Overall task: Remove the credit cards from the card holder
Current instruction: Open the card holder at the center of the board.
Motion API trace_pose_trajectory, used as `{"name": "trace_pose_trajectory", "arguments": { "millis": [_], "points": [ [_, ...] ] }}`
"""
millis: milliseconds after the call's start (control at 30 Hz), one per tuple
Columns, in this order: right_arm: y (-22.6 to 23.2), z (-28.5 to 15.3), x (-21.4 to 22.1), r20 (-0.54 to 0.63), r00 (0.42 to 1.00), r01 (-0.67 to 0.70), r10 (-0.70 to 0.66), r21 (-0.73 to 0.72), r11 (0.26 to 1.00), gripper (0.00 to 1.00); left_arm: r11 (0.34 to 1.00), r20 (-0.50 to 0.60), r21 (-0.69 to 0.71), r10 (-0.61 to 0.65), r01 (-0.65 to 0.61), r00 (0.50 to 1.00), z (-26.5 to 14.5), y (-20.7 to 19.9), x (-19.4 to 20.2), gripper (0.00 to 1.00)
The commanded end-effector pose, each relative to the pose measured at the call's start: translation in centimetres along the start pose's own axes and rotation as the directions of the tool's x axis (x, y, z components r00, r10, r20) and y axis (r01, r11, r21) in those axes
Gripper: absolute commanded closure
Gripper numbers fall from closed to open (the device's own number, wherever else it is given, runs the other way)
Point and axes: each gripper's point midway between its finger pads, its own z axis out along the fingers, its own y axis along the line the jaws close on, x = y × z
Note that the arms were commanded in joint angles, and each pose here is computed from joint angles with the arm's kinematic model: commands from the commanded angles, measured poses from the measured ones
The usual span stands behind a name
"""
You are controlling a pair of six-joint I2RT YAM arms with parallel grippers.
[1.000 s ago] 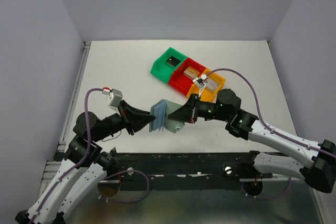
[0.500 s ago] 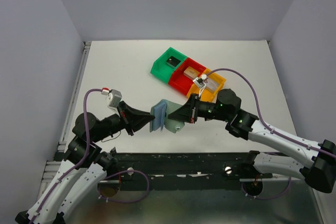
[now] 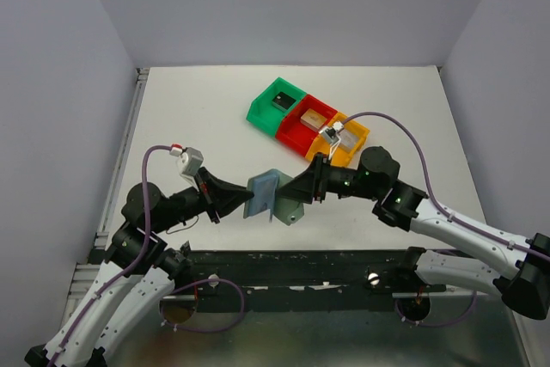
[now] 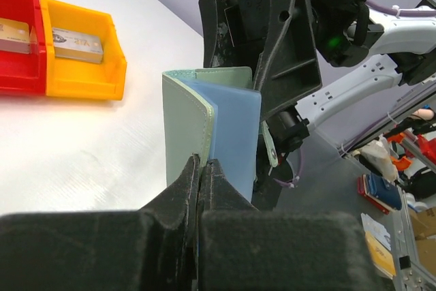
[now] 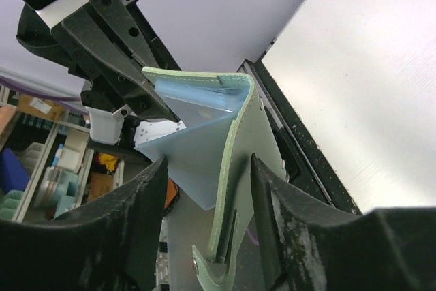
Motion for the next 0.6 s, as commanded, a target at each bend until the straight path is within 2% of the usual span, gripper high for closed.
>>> {"name": "trace_pose_trajectory", "arguments": {
  "millis": [0, 167, 200, 233, 267, 467, 567],
  "points": [
    [0.6, 0.0, -0.2, -0.005, 1.0, 0.02, -0.02, -0.007, 1.0, 0.37, 1.0, 0.024, 0.017, 0.017, -0.017, 1.0, -0.1, -1.0, -1.3, 1.0],
    [0.8, 0.3, -0.6, -0.015, 1.0, 0.026, -0.026, 0.002, 1.0, 0.28, 1.0, 0.034, 0.009, 0.005, -0.005, 0.999, 0.0, -1.0, -1.7, 1.0],
    [0.7, 0.3, -0.7, -0.014, 1.0, 0.025, -0.025, 0.008, 1.0, 0.22, 1.0, 0.035, 0.005, 0.004, -0.004, 0.999, 0.0, -1.0, -1.8, 1.0],
    [0.9, 0.4, -0.7, -0.015, 1.0, 0.028, -0.027, 0.006, 1.0, 0.2, 1.0, 0.036, -0.003, 0.002, -0.002, 0.999, 0.0, -0.9, -1.8, 1.0],
    [0.9, 0.3, -0.9, -0.009, 1.0, 0.03, -0.03, 0.009, 1.0, 0.11, 1.0, 0.037, -0.014, 0.002, -0.001, 0.999, 0.0, -0.7, -1.9, 1.0],
    [0.7, 0.5, -1.1, -0.017, 0.999, 0.032, -0.031, 0.035, 0.999, 0.08, 0.998, 0.041, -0.066, -0.001, 0.004, 0.999, 0.0, 0.1, -2.1, 1.0],
    [0.2, 0.7, -1.1, -0.034, 0.999, 0.034, -0.032, 0.063, 0.997, 0.12, 0.998, 0.043, -0.063, -0.007, 0.01, 0.999, 0.1, 0.1, -2.2, 1.0]
  ]
}}
